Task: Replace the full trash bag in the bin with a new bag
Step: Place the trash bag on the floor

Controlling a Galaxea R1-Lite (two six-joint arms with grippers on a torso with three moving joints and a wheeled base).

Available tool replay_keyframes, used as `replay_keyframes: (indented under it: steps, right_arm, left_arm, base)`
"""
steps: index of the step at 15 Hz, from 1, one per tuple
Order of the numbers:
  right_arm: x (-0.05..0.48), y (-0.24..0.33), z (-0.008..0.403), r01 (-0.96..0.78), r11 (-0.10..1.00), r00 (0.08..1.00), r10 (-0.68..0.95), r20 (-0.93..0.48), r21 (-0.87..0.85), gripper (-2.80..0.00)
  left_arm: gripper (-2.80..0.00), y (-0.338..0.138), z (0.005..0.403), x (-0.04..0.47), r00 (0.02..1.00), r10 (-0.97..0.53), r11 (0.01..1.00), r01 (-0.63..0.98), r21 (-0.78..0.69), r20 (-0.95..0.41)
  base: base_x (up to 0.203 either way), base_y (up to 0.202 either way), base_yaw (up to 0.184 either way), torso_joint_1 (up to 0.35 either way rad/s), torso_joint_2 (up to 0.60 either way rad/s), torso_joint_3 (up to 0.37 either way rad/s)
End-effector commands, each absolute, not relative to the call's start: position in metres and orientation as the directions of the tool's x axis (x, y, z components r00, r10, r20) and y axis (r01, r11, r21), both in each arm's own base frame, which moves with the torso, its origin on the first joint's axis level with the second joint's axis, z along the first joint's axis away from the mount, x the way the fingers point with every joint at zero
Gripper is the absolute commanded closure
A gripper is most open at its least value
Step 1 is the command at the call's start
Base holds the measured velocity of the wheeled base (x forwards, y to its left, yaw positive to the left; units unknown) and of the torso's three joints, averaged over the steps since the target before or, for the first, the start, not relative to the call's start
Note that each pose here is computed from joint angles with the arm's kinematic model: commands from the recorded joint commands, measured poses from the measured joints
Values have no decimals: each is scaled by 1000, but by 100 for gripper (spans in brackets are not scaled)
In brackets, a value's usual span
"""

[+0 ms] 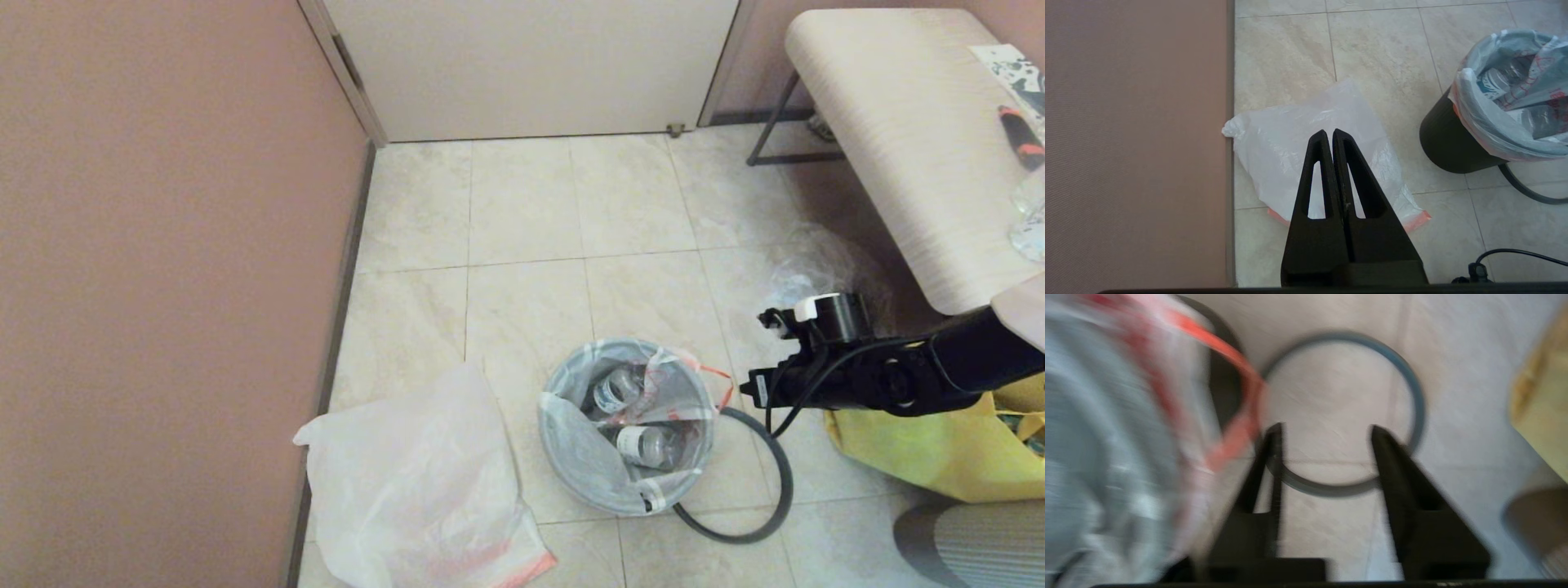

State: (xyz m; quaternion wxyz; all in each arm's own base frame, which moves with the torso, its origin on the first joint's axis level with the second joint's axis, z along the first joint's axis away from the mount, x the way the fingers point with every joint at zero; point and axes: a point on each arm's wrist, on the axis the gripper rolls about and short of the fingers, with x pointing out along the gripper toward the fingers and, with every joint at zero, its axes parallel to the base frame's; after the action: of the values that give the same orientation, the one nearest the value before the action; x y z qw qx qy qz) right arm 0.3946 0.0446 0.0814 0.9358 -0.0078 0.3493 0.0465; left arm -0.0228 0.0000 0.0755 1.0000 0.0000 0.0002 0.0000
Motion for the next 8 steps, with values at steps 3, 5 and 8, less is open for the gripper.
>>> replay_keyframes:
  steps: [3,5,8]
  right_arm:
    - [406,63,77,-120,992,753,114,-648,35,-280]
    - [410,64,74,-116,992,752,114,-649,39,-280]
    - [424,63,51,-105,994,734,99,-672,32,-280]
  left_arm:
    - [0,0,75,-23,1000,0,1000,0,0,0]
    - [0,0,75,-23,1000,0,1000,0,0,0]
    - [0,0,75,-23,1000,0,1000,0,0,0]
  base:
    - [0,0,0,0,0,0]
    - [0,0,0,0,0,0]
    - [0,0,0,0,0,0]
